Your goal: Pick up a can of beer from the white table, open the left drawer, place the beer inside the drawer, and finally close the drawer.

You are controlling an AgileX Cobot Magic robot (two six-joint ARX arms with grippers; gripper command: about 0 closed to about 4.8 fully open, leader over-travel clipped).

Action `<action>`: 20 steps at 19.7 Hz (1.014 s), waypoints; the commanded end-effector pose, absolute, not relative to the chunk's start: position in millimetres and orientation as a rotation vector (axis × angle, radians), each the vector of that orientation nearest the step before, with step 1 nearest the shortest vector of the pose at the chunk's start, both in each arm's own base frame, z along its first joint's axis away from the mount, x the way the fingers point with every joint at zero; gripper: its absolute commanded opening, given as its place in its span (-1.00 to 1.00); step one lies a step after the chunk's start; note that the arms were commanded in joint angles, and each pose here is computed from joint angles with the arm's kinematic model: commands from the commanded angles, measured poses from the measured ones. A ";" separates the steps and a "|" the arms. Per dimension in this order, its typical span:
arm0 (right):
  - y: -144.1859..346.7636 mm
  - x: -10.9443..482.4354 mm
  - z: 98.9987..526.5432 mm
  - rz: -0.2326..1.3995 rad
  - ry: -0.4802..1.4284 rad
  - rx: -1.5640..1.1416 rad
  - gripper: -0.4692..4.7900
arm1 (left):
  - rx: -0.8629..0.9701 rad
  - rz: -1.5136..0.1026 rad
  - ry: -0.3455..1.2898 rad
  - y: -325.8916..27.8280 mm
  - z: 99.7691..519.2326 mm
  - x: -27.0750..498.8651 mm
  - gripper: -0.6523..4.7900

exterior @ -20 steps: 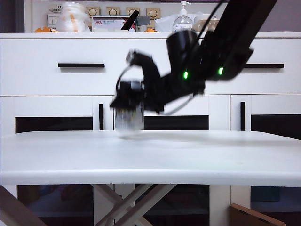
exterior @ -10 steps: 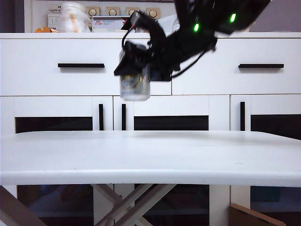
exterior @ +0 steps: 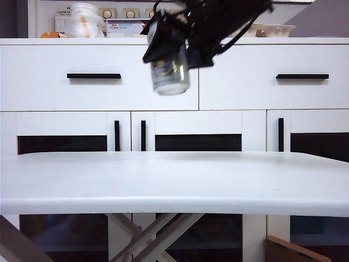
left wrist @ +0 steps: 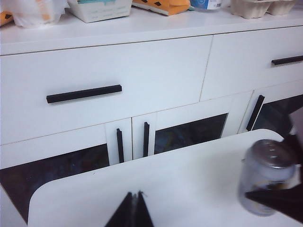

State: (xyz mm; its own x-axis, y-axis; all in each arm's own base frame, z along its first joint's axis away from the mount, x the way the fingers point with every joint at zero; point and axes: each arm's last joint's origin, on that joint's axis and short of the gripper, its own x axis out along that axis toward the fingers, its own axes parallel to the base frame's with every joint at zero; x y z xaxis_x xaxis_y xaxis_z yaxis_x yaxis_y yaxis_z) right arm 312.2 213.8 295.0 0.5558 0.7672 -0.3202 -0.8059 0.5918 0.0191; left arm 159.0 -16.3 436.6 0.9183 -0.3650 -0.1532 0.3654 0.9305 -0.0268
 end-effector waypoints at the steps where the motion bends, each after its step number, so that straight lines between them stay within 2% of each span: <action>1: 198.4 299.0 310.7 0.876 0.217 -0.138 -0.07 | 0.004 -0.382 0.144 -16.5 438.3 158.3 -0.78; 3: 181.1 290.2 305.1 0.799 0.196 -0.124 -0.07 | 0.004 -0.382 0.144 -16.5 438.3 158.3 -0.78; 7: 155.8 272.0 294.2 0.752 0.157 -0.095 -0.07 | 0.004 -0.382 0.145 -16.5 438.3 158.3 -0.78; 20: 152.0 264.8 282.9 0.739 0.143 -0.071 -0.07 | -0.021 -0.377 0.162 -16.7 436.1 164.9 -0.78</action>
State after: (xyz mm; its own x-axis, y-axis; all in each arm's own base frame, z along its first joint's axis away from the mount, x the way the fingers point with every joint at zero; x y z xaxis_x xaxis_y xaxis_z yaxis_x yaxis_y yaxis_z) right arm 264.8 151.7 270.7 0.7205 0.6540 -0.2307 -0.6722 0.7403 -0.0005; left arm 163.8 -16.5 434.6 0.9159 -0.3653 -0.1663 0.3638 0.9306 -0.0401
